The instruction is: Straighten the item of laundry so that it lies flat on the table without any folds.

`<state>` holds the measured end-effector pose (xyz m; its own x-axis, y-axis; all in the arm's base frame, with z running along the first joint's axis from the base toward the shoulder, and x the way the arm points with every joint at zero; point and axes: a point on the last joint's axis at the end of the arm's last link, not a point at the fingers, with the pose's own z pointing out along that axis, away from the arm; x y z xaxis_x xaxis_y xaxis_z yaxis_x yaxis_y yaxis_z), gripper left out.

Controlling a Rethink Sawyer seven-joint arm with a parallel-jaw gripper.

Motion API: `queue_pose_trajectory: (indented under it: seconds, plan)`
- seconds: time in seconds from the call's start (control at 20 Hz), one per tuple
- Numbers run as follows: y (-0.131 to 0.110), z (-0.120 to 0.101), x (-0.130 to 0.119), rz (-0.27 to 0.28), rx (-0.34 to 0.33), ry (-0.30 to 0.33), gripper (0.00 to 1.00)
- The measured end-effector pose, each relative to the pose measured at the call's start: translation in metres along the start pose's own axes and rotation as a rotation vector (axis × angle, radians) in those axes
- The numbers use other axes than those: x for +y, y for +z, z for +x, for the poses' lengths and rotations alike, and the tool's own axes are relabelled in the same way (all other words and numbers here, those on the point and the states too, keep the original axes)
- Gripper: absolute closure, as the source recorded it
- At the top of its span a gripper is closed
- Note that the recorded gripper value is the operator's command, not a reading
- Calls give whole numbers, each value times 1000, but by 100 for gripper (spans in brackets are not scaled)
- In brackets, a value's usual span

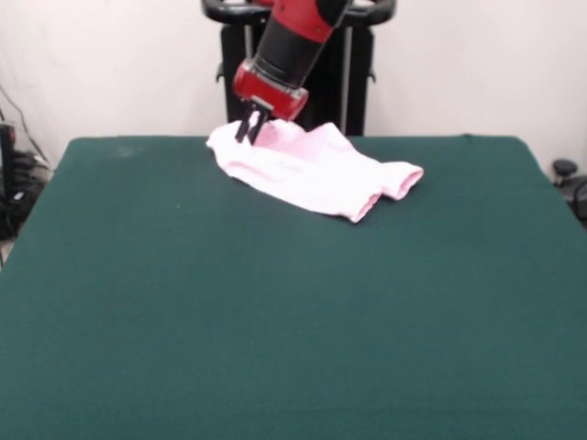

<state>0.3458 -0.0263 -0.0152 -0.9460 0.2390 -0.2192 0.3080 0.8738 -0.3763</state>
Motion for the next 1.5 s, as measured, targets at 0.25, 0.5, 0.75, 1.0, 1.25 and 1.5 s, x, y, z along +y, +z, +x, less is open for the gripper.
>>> queue_pose_trajectory:
  seconds: [0.25, 0.5, 0.75, 1.0, 1.25, 1.5]
  plan:
    - [9, -6, -11, -19, 0, -12, 100]
    - [14, -9, -18, -39, 1, -17, 100]
    - [17, -14, -21, -52, 4, -1, 0]
    - [15, -23, -19, -102, 110, 76, 0]
    - [0, -35, -21, -194, 344, 166, 0]
    - [-30, -50, -17, -238, 449, 159, 0]
